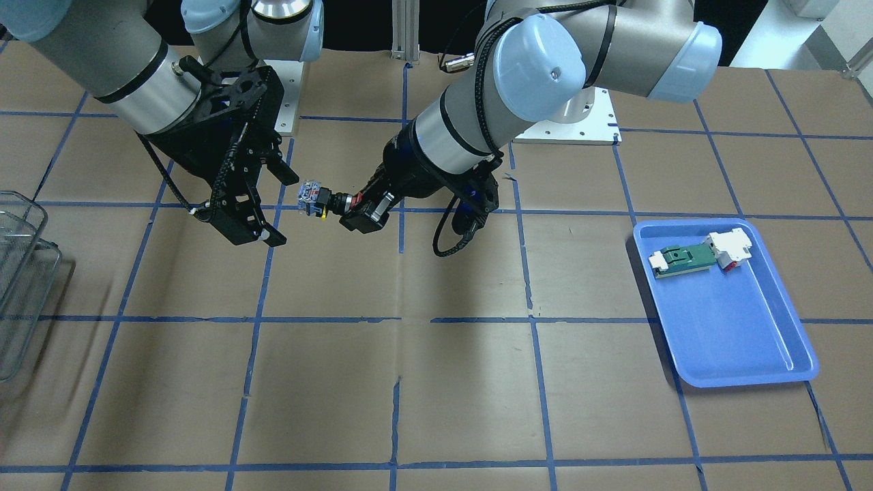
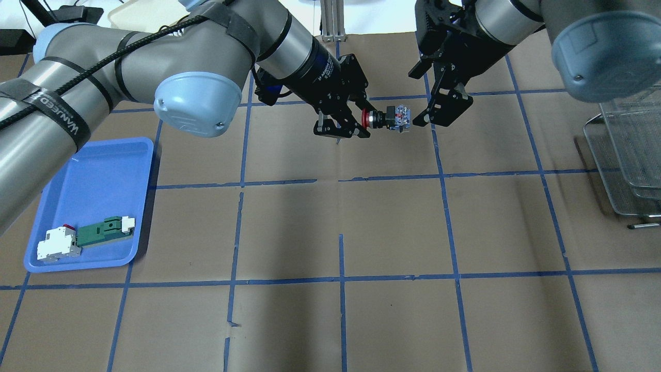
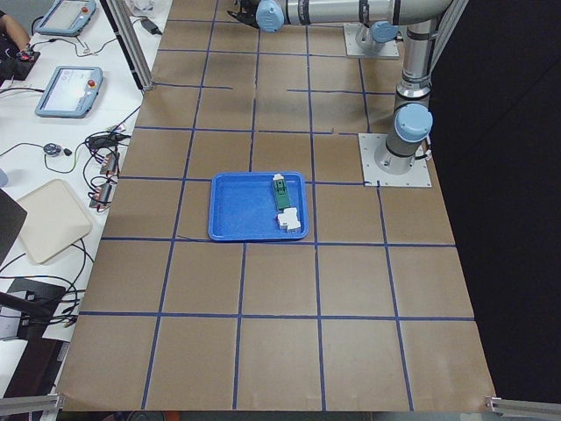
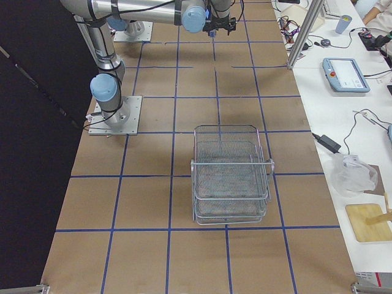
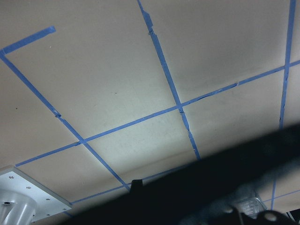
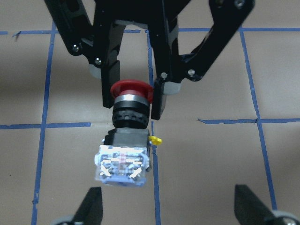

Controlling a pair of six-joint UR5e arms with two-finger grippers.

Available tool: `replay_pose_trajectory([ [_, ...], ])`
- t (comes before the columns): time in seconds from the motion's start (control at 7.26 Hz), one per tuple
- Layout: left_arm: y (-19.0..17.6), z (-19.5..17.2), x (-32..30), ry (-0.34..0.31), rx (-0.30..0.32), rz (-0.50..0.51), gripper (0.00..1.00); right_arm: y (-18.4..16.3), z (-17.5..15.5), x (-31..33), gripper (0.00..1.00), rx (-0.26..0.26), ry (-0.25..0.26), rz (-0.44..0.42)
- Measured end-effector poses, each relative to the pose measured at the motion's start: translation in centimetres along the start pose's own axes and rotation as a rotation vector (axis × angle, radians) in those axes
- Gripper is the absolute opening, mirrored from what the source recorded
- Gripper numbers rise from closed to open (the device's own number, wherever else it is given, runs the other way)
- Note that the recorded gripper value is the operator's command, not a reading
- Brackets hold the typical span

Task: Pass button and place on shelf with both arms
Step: 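Close the right gripper on the button body below the red cap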

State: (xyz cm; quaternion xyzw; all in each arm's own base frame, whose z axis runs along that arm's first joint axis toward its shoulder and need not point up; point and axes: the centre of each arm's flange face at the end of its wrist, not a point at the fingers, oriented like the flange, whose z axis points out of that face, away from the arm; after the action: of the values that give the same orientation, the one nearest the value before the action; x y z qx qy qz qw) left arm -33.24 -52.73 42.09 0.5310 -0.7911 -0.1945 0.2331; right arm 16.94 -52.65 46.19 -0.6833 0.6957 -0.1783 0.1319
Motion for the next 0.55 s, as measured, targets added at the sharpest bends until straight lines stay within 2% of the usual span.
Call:
replay_pose_trajectory([
  [0.55,0.23,-0.02,-0.11,0.000,0.000,0.002,0.00,-0.49,0.18,-1.00,1.00,0.056,-0.027,0.032],
])
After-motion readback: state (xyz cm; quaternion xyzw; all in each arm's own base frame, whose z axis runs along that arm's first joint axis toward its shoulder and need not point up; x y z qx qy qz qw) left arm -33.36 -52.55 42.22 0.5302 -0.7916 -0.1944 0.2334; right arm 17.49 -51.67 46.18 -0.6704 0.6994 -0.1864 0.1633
